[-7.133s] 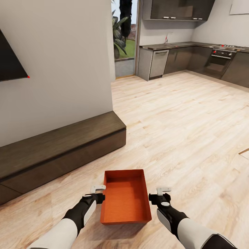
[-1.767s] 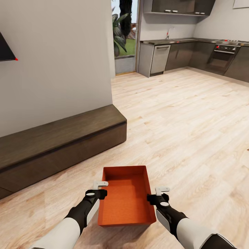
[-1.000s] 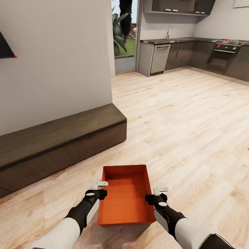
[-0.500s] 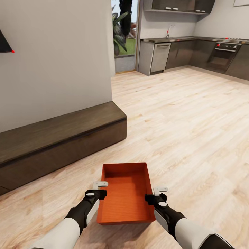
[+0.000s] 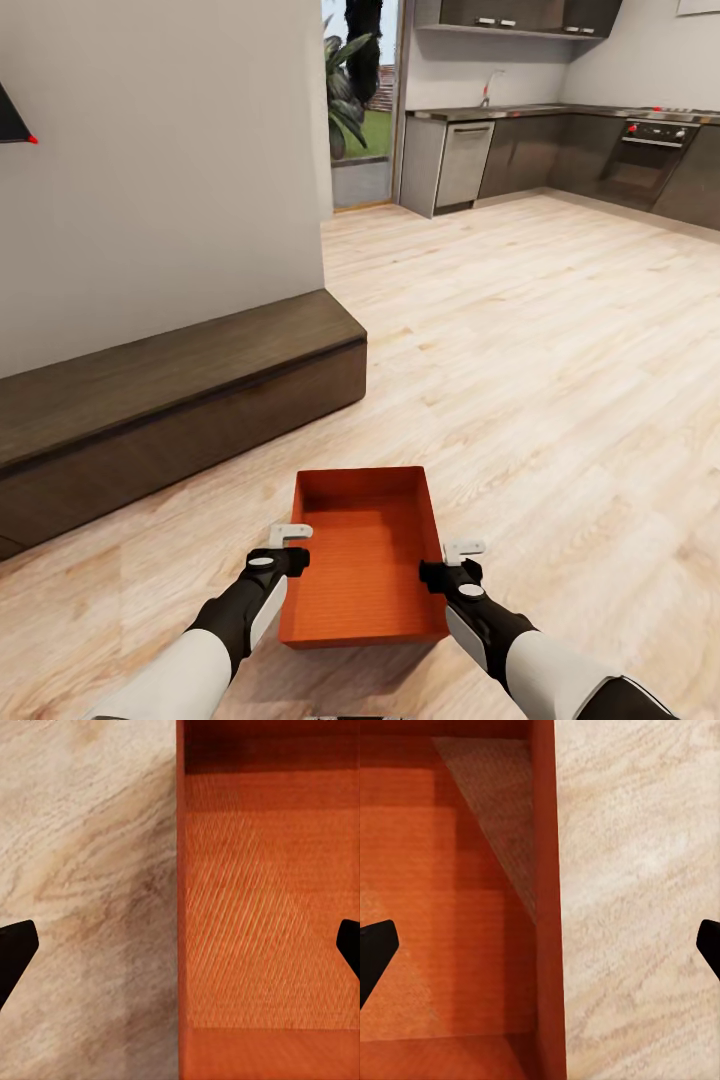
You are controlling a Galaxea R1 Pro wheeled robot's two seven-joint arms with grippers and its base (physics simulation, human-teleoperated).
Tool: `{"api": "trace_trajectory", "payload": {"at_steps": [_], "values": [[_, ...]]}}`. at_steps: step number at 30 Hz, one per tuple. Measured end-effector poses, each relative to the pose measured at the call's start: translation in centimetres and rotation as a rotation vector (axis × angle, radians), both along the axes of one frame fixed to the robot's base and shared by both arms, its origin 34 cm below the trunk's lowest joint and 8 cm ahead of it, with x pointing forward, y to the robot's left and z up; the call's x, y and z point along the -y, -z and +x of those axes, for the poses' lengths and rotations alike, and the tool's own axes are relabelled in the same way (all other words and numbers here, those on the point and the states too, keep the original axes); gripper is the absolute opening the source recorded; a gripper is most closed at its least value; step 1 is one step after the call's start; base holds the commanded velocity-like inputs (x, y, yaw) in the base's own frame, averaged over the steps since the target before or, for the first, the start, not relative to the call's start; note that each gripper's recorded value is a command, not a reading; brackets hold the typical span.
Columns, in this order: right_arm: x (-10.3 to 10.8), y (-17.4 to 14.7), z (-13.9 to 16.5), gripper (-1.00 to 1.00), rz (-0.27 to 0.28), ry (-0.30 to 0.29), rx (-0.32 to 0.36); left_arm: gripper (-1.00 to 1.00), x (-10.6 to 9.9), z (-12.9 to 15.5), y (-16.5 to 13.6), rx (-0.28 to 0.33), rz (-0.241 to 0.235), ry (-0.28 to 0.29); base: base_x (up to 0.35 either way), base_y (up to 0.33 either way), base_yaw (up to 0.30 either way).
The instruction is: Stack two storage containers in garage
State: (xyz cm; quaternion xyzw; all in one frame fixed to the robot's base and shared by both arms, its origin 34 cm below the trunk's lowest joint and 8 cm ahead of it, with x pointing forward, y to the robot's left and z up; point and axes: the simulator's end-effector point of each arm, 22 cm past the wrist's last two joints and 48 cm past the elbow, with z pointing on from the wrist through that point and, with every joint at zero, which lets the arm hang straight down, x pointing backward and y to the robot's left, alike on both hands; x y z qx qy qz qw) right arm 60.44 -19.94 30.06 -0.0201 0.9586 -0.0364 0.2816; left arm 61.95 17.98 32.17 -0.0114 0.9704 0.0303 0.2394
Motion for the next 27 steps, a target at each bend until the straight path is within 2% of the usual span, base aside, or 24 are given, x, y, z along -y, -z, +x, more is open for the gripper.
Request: {"api": "trace_trajectory", "payload": {"at_steps": [27], "values": [[0.0, 5.2, -1.2, 1.00, 0.000, 0.000, 0.001, 1.00, -0.1, -1.2, 5.3, -0.001, 0.001, -0.001, 0.000, 0.000, 0.000]]}}
